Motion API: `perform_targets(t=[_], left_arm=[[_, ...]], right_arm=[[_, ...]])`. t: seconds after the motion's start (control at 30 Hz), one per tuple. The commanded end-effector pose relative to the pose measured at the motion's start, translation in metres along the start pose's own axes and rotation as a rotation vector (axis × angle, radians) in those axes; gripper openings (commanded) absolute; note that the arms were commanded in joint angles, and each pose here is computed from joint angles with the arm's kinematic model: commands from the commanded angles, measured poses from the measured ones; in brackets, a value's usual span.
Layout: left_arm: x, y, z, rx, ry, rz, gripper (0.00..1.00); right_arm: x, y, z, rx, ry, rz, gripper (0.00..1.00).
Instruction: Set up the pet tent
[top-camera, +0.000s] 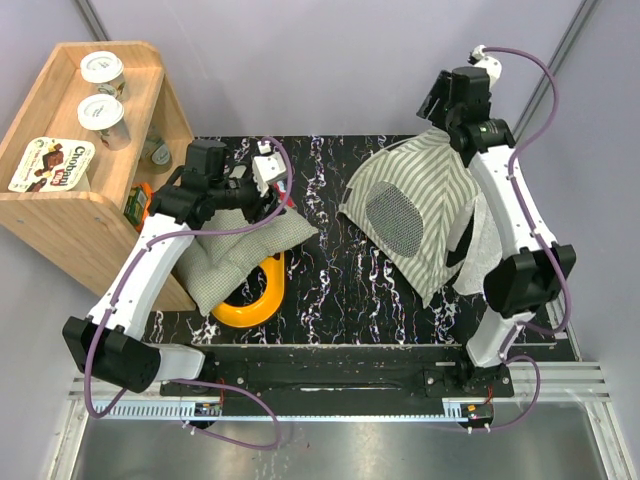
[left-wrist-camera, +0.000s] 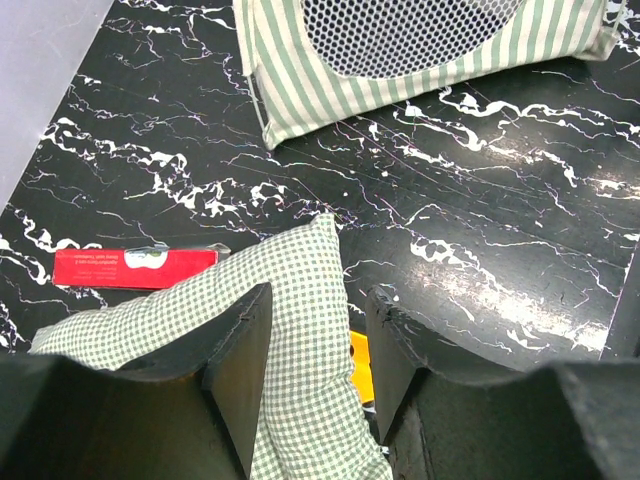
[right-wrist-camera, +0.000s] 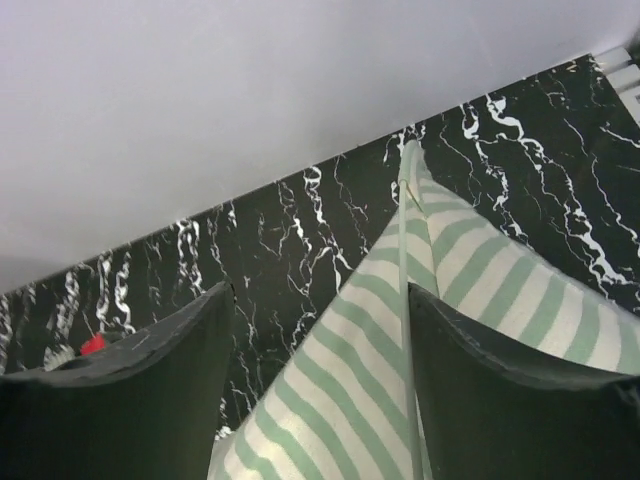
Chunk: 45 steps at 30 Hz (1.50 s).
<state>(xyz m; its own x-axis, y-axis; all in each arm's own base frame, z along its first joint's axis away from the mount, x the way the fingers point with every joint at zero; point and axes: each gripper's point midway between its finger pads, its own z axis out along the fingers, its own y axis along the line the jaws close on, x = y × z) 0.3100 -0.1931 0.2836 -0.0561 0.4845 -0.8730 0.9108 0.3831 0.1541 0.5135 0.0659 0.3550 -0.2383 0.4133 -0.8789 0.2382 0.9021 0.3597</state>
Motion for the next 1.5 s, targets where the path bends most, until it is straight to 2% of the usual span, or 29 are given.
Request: perform_targets(t=[0.0, 0.03, 0.07, 0.1, 0.23, 0.33, 0.43, 0.5, 0.6, 0.73, 0.8, 0.9, 1.0, 1.13, 1.2, 1.37, 1.47], left_arm=[[-0.01, 0.002, -0.004, -0.015, -0.038, 0.016, 0.47], [-0.009, 0.002, -0.005, -0.02, -0.036, 0.022, 0.47], [-0.009, 0.002, -0.005, -0.024, -0.034, 0.025, 0.47], [-0.006, 0.003, -0.005, -0.026, -0.029, 0.02, 0.47], [-0.007, 0.004, -0.005, -0.032, -0.025, 0.016, 0.47], [-0.005, 0.003, -0.006, -0.038, -0.02, 0.014, 0.47], [0.0, 0.003, -0.008, -0.048, -0.009, 0.011, 0.48], [0.002, 0.002, -0.011, -0.055, -0.005, 0.008, 0.48], [0.004, 0.001, -0.015, -0.06, -0.006, 0.004, 0.48], [0.007, -0.002, -0.018, -0.057, -0.013, 0.0, 0.48], [0.006, -0.002, -0.02, -0.056, -0.02, 0.0, 0.48], [0.008, -0.003, -0.02, -0.049, -0.023, -0.01, 0.48], [0.01, -0.001, -0.02, -0.051, -0.021, -0.021, 0.49], [0.02, 0.007, -0.028, -0.087, -0.006, -0.04, 0.49], [0.023, 0.014, -0.033, -0.107, -0.009, -0.06, 0.49], [0.025, 0.02, -0.04, -0.125, -0.017, -0.08, 0.49], [0.028, 0.023, -0.042, -0.134, -0.013, -0.091, 0.5]], right_arm=[[0.007, 0.017, -0.01, -0.087, 0.106, -0.142, 0.75], [0.002, 0.018, -0.018, -0.108, 0.097, -0.183, 0.8], [-0.001, 0.017, -0.028, -0.128, 0.091, -0.221, 0.92], [-0.006, 0.016, -0.038, -0.146, 0.076, -0.255, 0.99], [-0.035, 0.016, -0.092, -0.239, -0.01, -0.4, 0.99], [-0.048, 0.007, -0.134, -0.257, -0.049, -0.447, 0.99], [-0.038, -0.014, -0.166, -0.228, -0.037, -0.421, 0.99], [-0.014, -0.039, -0.17, -0.144, 0.031, -0.378, 0.98], [0.027, -0.081, -0.173, -0.009, 0.102, -0.304, 0.78], [0.071, -0.118, -0.18, 0.071, 0.073, -0.144, 0.29], [0.092, -0.132, -0.182, 0.088, 0.053, -0.085, 0.16], [0.14, -0.151, -0.173, 0.104, 0.086, -0.041, 0.05], [0.194, -0.133, -0.151, -0.053, 0.187, -0.028, 0.04], [0.224, -0.076, -0.133, -0.285, 0.223, 0.03, 0.04], [0.224, -0.036, -0.123, -0.398, 0.197, -0.022, 0.05], [0.214, 0.066, -0.087, -0.612, 0.25, -0.121, 0.06], [0.21, 0.108, -0.075, -0.673, 0.253, -0.131, 0.09]])
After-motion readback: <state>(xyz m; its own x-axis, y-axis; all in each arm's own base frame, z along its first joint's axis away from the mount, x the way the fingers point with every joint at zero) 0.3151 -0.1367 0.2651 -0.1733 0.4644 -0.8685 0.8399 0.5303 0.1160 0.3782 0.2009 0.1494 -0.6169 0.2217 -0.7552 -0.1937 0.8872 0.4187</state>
